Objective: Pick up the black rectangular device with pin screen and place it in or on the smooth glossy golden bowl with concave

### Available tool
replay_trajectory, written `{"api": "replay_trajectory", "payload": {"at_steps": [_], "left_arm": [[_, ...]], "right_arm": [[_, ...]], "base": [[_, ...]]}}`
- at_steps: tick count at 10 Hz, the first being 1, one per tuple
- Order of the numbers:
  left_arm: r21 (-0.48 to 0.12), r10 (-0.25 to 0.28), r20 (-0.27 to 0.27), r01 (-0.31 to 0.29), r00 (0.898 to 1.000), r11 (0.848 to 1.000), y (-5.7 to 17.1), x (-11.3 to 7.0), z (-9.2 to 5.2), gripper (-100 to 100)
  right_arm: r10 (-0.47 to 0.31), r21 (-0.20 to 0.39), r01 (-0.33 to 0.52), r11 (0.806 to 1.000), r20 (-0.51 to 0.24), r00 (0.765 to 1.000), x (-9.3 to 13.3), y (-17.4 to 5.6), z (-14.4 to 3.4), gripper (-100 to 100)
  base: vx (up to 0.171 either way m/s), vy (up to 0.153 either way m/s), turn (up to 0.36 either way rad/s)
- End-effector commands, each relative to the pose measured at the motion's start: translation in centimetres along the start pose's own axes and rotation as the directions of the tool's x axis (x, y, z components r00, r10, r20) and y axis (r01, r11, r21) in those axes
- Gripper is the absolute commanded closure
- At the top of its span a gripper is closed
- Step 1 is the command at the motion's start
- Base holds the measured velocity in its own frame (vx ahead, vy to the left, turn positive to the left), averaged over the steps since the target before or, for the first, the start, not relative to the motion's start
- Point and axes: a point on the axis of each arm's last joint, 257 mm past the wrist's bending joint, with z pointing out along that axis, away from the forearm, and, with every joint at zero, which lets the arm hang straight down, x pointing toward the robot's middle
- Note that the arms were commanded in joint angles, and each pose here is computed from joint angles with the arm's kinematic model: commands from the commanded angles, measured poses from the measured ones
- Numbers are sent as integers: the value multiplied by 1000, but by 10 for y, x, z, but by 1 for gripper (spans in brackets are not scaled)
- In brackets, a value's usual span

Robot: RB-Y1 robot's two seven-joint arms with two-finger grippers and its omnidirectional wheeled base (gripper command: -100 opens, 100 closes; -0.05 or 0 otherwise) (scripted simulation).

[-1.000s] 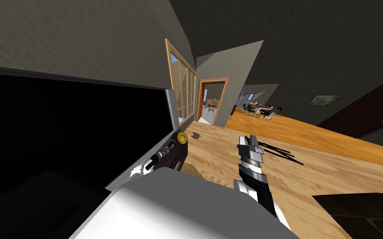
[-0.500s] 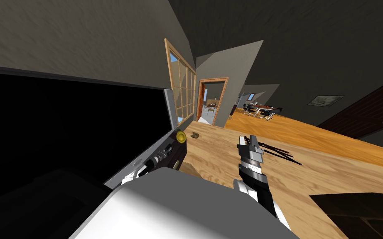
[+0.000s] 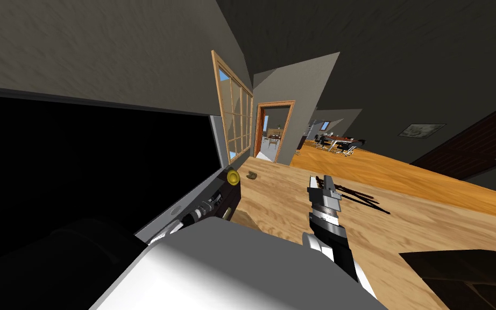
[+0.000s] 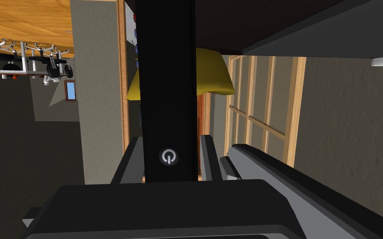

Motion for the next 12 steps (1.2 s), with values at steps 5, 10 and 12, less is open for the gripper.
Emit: {"api": "replay_trajectory", "payload": {"at_steps": [5, 10, 12], "left_arm": [[45, 45, 109, -50, 993, 998, -18, -34, -1, 100], [41, 37, 214, -47, 976, 998, -19, -85, 40, 100], [39, 36, 251, -48, 967, 998, -19, -105, 55, 100]], "right_arm": [[0, 0, 0, 1000, 0, 1000, 0, 0, 0, 0], [0, 0, 0, 1000, 0, 1000, 0, 0, 0, 0], [0, 0, 0, 1000, 0, 1000, 0, 0, 0, 0]], "base": [[15, -60, -30], [94, 11, -35], [82, 38, -14]]}}
